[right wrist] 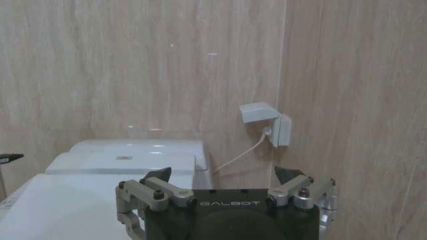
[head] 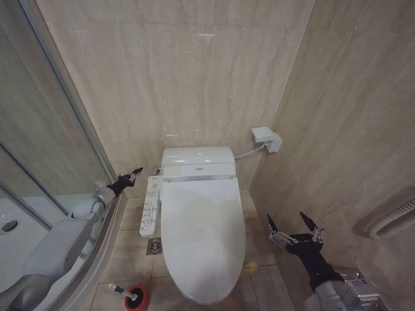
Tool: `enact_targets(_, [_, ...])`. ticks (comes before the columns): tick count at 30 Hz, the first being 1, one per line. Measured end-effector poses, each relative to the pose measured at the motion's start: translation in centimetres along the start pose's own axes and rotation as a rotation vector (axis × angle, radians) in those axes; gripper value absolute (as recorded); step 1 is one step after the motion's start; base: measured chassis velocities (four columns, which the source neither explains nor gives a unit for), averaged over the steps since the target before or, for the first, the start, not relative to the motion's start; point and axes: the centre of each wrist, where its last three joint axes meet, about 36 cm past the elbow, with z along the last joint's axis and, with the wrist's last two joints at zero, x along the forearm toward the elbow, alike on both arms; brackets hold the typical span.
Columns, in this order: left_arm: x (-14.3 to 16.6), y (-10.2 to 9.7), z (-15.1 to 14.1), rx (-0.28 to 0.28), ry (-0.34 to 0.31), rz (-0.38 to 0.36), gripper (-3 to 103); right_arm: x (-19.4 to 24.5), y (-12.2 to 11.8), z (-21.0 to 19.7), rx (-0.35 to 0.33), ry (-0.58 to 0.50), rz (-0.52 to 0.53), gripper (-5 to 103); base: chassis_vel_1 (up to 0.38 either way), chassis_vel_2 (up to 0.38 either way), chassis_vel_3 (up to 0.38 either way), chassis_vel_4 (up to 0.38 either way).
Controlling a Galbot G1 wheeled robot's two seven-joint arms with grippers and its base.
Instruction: Open the toilet lid, clean the toilet bowl with a toilet brush, close the toilet lid, and flush.
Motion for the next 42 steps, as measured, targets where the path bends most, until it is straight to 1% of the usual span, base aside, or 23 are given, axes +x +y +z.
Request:
enact_targets(8, [0.2,0.1,0.3,0.004,-0.002,0.021,0,0.0,0.0,0.0,0.0,0.0,0.0,100,-0.017,0.018,0.021,-0.022])
enact_targets(15, [0.6,0.1,0.6,0.005,-0.003,0.035,0,0.0,0.0,0.0,0.0,0.0,0.0,100,-0.114,0.132,0.12,-0.119])
enact_targets(19, [0.7,0.0,0.8,0.007,-0.004,0.058,0,0.0,0.0,0.0,0.0,0.0,0.0,100,-0.101,0.083,0.071,-0.065])
enact_targets(23, [0.6,0.1,0.9,0.004,-0.013,0.11,0,0.0,0.0,0.0,0.0,0.0,0.0,100,-0.02,0.005,0.004,-0.011])
enact_targets(24, [0.6,0.1,0.9,0.004,-0.013,0.11,0,0.0,0.0,0.0,0.0,0.0,0.0,100,0.0,0.0,0.0,0.0])
enact_targets(35, [0.7,1.3,1.2,0.0,-0.026,0.176,0,0.0,0.0,0.0,0.0,0.0,0.0,100,0.0,0.0,0.0,0.0])
enact_targets(38, [0.4,1.9,1.3,-0.008,-0.025,0.199,0,0.0,0.0,0.0,0.0,0.0,0.0,100,0.0,0.0,0.0,0.0])
enact_targets(42, [0.0,2.4,1.3,-0.014,-0.021,0.206,0,0.0,0.0,0.0,0.0,0.0,0.0,100,0.0,0.0,0.0,0.0])
